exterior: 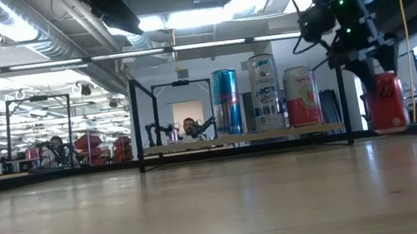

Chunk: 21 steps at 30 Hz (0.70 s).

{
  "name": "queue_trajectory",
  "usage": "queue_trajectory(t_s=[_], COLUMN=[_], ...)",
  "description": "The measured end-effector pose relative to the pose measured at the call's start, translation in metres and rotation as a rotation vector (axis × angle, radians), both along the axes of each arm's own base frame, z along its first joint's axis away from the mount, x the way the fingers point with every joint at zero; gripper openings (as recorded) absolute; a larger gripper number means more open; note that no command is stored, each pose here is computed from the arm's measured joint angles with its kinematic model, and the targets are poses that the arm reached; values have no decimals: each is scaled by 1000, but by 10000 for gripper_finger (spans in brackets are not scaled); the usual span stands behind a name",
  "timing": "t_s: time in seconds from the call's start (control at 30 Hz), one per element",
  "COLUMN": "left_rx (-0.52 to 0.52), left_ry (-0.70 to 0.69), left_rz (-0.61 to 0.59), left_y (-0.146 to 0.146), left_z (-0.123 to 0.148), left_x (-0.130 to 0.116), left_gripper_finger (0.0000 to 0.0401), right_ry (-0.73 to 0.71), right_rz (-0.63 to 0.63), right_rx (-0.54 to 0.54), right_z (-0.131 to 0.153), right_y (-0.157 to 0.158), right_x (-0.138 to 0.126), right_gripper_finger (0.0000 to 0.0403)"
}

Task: Place canned beverage on shelf
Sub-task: Move the top red and black soda can to the center of the table

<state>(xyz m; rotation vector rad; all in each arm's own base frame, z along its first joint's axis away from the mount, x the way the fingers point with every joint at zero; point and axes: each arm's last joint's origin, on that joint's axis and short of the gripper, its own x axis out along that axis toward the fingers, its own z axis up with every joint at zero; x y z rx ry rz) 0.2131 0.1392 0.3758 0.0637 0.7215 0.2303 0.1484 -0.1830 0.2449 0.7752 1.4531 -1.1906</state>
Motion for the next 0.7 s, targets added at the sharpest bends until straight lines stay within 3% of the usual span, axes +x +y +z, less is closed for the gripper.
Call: queue_trajectory(t_s=[0.4, 0.7], left_rx=[-1, -9], left_ry=[0, -2], left_rz=[4, 10], left_y=[0, 0], left_z=[0, 0], left_x=[0, 0], left_gripper_finger=[267, 267], right_ry=[-83, -159], right_rz=[50, 231], right_rx=[-10, 38], right_z=[31, 46], right_y=[33, 79], right_x=[-11, 0], right_gripper_finger=[262, 263])
